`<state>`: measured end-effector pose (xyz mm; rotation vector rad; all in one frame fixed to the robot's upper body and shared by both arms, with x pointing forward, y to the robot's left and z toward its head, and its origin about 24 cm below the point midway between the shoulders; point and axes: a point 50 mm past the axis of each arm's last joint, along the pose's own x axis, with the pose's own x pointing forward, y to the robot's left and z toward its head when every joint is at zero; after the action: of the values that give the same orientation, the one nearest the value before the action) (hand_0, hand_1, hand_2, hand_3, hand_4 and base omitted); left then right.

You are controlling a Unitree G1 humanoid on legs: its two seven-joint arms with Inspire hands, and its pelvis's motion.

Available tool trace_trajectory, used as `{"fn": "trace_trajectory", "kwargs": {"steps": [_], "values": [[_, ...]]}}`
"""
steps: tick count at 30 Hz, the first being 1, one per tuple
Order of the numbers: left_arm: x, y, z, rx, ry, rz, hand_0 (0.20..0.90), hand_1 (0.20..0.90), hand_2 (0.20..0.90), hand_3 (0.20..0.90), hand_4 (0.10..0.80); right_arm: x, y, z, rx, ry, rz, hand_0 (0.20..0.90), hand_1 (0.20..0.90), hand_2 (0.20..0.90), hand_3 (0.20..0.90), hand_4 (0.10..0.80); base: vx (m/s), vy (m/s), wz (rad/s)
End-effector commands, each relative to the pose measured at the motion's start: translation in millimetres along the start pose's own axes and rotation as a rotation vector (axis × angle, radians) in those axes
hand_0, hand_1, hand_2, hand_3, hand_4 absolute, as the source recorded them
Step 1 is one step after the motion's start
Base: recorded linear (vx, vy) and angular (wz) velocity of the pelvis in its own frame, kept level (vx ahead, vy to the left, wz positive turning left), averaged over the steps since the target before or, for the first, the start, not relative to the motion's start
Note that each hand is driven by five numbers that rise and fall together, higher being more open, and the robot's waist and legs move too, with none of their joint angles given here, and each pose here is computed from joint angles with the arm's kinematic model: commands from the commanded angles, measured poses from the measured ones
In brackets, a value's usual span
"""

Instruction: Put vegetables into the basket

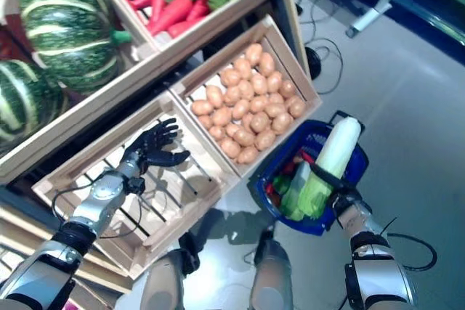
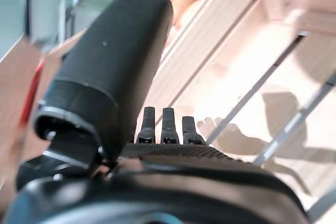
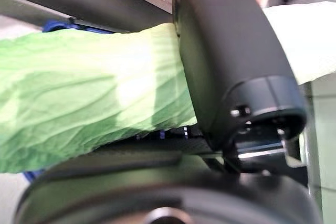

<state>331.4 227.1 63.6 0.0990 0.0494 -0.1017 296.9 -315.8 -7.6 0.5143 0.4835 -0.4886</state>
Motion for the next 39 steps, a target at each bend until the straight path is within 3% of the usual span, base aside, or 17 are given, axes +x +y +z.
{"fn": "trace_trajectory", "kwargs": {"steps": [1, 5, 9, 14, 25, 26, 27, 28, 39], "values": [[-5, 23, 31, -0.034, -0.199, 0.102, 0.9, 0.9, 0.9, 0.9, 0.8, 1, 28, 46, -0.059, -0.174, 0.05, 0.3, 0.3, 0.3, 0.3, 0.4, 0.004, 0.01, -1.2], [3, 30, 53, -0.109, -0.249, 0.106, 0.9, 0.9, 0.9, 0.9, 0.8, 1, 43, 57, -0.058, -0.204, 0.065, 0.3, 0.3, 0.3, 0.3, 0.4, -0.15, 0.042, -0.74], [5, 19, 63, -0.171, -0.322, 0.093, 0.9, 0.9, 0.9, 0.9, 0.8, 0, 51, 66, -0.049, -0.239, 0.079, 0.3, 0.3, 0.3, 0.3, 0.4, -0.169, 0.073, -0.18], [8, 3, 88, -0.152, -0.407, 0.017, 0.9, 0.9, 0.9, 0.9, 0.8, -8, 59, 109, -0.02, -0.318, 0.055, 0.3, 0.3, 0.3, 0.3, 0.4, -0.18, 0.034, 0.1], [10, -4, 122, -0.177, -0.543, -0.013, 0.9, 0.9, 0.9, 0.9, 0.8, -18, 78, 147, -0.067, -0.351, 0.085, 0.3, 0.3, 0.3, 0.3, 0.4, -0.109, 0.031, 0.11], [10, -5, 123, -0.181, -0.552, -0.02, 0.9, 0.9, 0.9, 0.9, 0.8, -18, 77, 149, -0.058, -0.357, 0.061, 0.512, 0.512, 0.512, 0.512, 0.541, -0.061, -0.003, 0.09], [10, -5, 123, -0.182, -0.555, -0.022, 0.9, 0.9, 0.9, 0.9, 0.8, -19, 76, 150, -0.055, -0.36, 0.053, 0.766, 0.766, 0.766, 0.766, 0.711, -0.053, -0.01, 0.11], [10, -7, 125, -0.185, -0.564, -0.026, 0.9, 0.9, 0.9, 0.9, 0.8, -20, 75, 154, -0.041, -0.376, 0.032, 0.9, 0.9, 0.9, 0.9, 0.8, -0.049, -0.01, 0.14], [6, -5, 125, -0.167, -0.591, -0.041, 0.9, 0.9, 0.9, 0.9, 0.8, -19, 72, 152, -0.017, -0.365, -0.011, 0.9, 0.9, 0.9, 0.9, 0.8, 0.009, -0.005, 0.06]]}}
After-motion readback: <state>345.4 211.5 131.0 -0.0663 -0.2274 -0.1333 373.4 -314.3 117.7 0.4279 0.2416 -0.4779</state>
